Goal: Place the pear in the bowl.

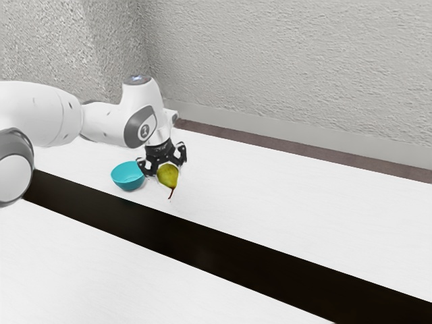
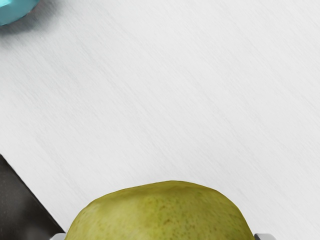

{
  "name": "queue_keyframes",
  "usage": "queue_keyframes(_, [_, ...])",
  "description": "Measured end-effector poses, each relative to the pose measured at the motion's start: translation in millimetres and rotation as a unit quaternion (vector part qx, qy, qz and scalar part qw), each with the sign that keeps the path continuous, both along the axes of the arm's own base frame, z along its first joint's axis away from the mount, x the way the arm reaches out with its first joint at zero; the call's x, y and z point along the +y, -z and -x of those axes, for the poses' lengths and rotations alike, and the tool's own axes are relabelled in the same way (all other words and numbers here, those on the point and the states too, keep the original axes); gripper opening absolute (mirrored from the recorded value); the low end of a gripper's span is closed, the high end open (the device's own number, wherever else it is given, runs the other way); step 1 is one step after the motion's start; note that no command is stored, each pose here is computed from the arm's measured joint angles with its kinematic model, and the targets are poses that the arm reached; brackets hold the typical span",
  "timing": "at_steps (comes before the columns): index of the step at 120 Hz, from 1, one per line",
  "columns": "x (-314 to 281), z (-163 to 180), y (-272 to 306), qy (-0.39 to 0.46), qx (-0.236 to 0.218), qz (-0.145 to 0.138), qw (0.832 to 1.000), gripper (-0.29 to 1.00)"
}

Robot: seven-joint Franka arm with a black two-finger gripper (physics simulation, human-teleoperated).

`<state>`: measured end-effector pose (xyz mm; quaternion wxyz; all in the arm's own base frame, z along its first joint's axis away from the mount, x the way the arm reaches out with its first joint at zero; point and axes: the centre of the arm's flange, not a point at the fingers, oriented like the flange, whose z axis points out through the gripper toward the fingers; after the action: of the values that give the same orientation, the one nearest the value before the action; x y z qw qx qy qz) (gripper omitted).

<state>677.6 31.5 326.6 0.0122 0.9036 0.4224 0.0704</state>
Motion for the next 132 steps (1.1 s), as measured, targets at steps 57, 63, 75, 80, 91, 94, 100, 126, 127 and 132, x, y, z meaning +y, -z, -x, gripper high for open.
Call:
queue_keyframes(57, [176.0, -9.1, 13.2, -0.113, -0.018, -0.005, 0.993, 0.42])
queue_keyframes(63, [179.0, -8.7, 16.2, -0.115, -0.017, -0.005, 0.993, 0.43])
queue_keyframes(75, [182.5, -11.6, 19.2, -0.116, -0.018, -0.004, 0.993, 0.49])
queue_keyframes(80, [182.1, -12.5, 19.6, -0.115, -0.019, -0.003, 0.993, 0.53])
queue_keyframes(91, [181.7, -13.0, 20.0, -0.114, -0.019, -0.003, 0.993, 0.58])
queue_keyframes(94, [181.5, -13.2, 19.1, -0.114, -0.020, -0.003, 0.993, 0.59])
queue_keyframes(100, [177.7, -14.4, 8.1, -0.110, -0.027, -0.004, 0.994, 0.61])
queue_keyframes(126, [94.3, 9.6, -156.0, -0.051, -0.063, 0.000, 0.997, 0.66])
queue_keyframes(127, [92.0, 13.2, -165.1, -0.049, -0.063, 0.000, 0.997, 0.66])
queue_keyframes(132, [84.7, 31.1, -202.8, -0.038, -0.058, 0.000, 0.998, 0.66])
